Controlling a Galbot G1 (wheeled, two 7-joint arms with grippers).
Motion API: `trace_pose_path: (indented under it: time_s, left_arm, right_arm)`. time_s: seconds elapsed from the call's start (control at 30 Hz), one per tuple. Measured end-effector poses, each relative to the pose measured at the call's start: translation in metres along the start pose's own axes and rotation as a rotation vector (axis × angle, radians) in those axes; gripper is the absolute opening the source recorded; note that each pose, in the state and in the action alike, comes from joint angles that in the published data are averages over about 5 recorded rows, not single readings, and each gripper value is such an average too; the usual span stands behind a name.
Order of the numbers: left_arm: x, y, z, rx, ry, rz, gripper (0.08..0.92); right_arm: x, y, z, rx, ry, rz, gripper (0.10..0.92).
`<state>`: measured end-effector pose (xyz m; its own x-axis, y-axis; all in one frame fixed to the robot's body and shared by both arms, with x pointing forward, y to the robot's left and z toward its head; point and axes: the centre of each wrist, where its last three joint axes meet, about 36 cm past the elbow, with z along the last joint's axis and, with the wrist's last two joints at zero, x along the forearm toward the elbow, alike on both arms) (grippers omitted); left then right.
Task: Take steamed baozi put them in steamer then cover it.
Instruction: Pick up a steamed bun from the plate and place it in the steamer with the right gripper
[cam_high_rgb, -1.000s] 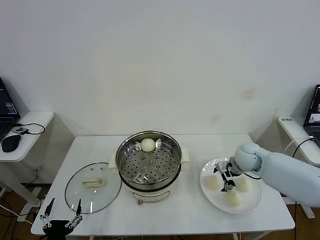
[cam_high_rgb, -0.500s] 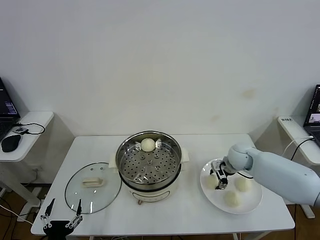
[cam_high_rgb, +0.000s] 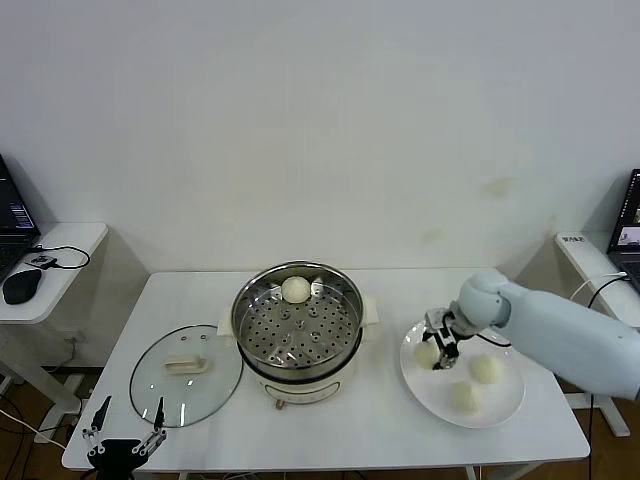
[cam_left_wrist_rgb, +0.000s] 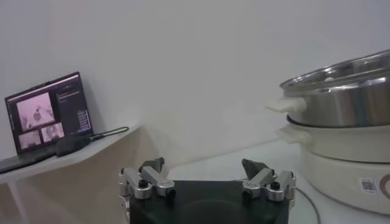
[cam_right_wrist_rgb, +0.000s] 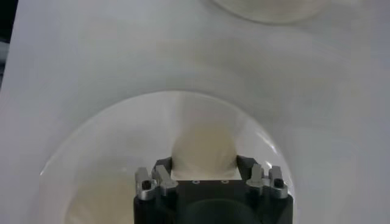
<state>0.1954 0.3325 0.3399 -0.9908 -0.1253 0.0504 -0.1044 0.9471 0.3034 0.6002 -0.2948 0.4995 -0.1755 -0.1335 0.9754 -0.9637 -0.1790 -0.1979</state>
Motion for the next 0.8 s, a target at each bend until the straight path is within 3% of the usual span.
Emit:
trace_pose_path:
  time_s: [0.5, 0.8]
  left_arm:
    - [-0.011, 0.001, 0.001, 0.01, -0.011, 0.011, 0.823]
    - [-0.013, 0.007, -0.001, 0.015, -0.016, -0.003, 0.823]
  right_arm:
    - [0.159, -0.068, -0.069, 0.05, -0.063, 0.146, 0.662]
    - [0.174, -0.095, -0.165, 0.079, -0.136, 0.161, 0.667]
